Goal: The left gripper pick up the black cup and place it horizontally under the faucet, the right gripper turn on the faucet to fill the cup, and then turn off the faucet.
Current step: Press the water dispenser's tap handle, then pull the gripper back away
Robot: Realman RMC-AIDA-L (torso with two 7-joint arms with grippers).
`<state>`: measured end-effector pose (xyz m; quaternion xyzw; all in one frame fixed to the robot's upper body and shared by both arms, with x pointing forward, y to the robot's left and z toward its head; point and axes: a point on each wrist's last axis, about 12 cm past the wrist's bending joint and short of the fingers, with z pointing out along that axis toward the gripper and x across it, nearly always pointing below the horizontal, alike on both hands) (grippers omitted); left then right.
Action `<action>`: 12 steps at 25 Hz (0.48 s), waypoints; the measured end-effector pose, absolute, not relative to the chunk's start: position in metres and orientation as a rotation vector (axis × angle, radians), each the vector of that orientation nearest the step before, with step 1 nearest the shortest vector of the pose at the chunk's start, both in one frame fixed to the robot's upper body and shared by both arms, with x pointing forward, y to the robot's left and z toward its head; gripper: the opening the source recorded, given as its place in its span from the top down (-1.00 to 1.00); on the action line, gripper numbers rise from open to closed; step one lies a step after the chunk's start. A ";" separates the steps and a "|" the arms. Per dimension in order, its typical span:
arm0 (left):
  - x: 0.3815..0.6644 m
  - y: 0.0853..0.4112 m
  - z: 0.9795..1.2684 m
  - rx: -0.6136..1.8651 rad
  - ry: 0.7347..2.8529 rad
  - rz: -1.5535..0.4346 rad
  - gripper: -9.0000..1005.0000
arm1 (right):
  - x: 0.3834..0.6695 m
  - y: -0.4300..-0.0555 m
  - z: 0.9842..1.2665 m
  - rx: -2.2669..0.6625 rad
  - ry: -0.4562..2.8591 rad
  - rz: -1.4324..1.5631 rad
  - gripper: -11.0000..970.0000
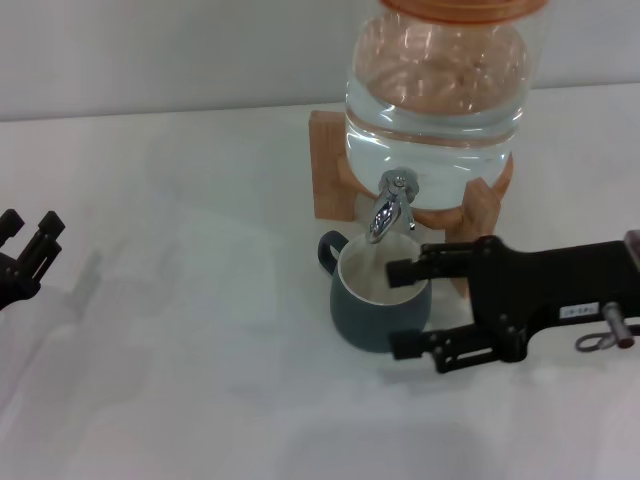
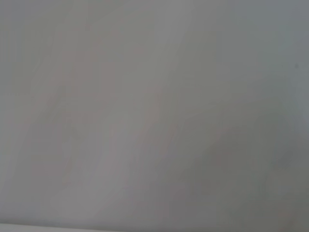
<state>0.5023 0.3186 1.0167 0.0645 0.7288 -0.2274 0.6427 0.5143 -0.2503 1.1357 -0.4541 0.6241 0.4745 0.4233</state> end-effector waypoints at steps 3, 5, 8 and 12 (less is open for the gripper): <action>0.502 0.319 1.017 0.148 1.661 -0.517 -0.13 | 0.514 -0.240 1.136 -1.155 1.540 1.218 -0.65; 0.502 0.319 1.016 0.147 1.662 -0.515 -0.13 | 0.514 -0.232 1.137 -1.173 1.527 1.227 -0.65; 0.500 0.320 1.016 0.145 1.665 -0.513 -0.14 | 0.517 -0.219 1.138 -1.201 1.526 1.219 -0.65; 0.500 0.320 1.016 0.145 1.666 -0.512 -0.13 | 0.518 -0.211 1.137 -1.198 1.528 1.217 -0.65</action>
